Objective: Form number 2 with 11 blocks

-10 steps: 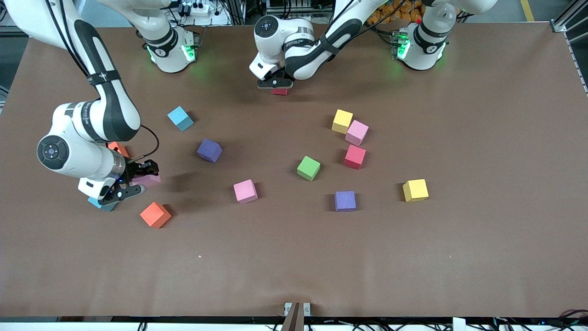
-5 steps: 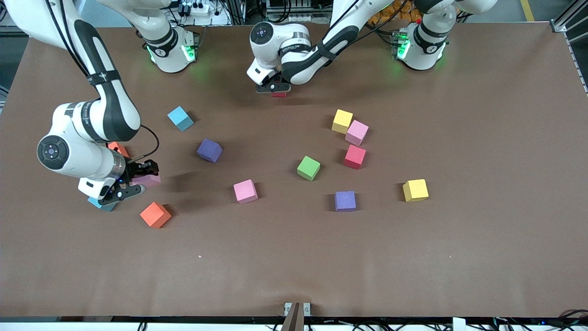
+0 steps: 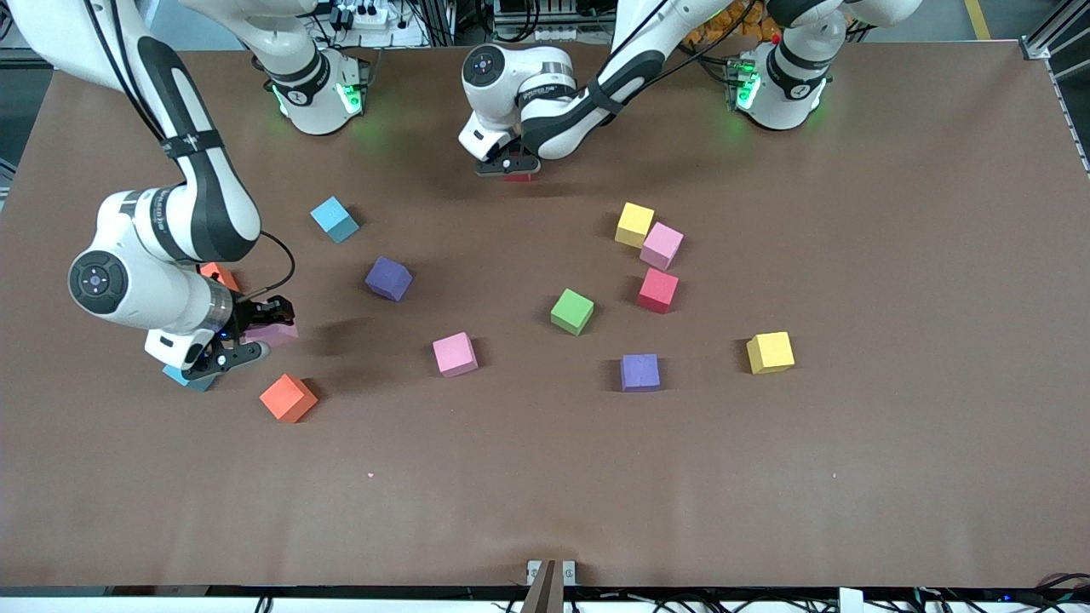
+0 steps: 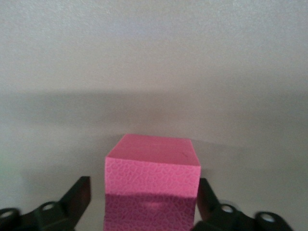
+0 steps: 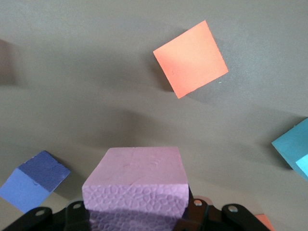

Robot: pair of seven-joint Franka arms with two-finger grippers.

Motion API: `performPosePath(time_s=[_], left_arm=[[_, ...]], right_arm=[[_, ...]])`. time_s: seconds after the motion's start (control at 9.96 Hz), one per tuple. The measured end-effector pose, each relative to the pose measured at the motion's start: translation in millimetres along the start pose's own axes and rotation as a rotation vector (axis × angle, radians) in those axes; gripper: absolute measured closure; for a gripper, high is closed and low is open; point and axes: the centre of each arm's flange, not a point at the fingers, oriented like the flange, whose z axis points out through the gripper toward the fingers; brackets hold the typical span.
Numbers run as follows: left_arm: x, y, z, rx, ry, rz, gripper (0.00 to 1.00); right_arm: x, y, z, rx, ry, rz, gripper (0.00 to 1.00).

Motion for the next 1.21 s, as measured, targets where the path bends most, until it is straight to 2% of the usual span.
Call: performPosePath(time_s=[0.3, 0.5, 0.6, 0.7, 0.8, 1.0, 1.21], left_arm=[[6, 10, -62, 0.006, 0.031, -0.022, 0.00], [29, -1, -111, 0.000, 0.072, -0.077, 0.00], [59, -19, -129, 0.005, 0.084, -0.135, 0.00], [107, -48, -142, 0.015, 0.082, -0.220, 0.00], [159, -85, -148, 0.027, 0.066, -0.301, 0.00], [256, -174, -144, 0.029, 0.018, -0.374, 0.00], [302, -234, -132, 0.007, -0.003, -0.388, 0.00]], right_arm=[[-2, -2, -2, 0.003, -0.012, -0.003, 0.37], [0, -18, -7, 0.000, -0.019, -0.029, 0.37], [2, -35, -7, -0.003, -0.025, -0.056, 0.37], [4, -54, -6, -0.004, -0.032, -0.086, 0.37], [7, -75, -6, -0.006, -0.035, -0.117, 0.37], [10, -135, -3, -0.019, -0.041, -0.217, 0.34], [4, -199, 12, -0.031, -0.026, -0.325, 0.33]])
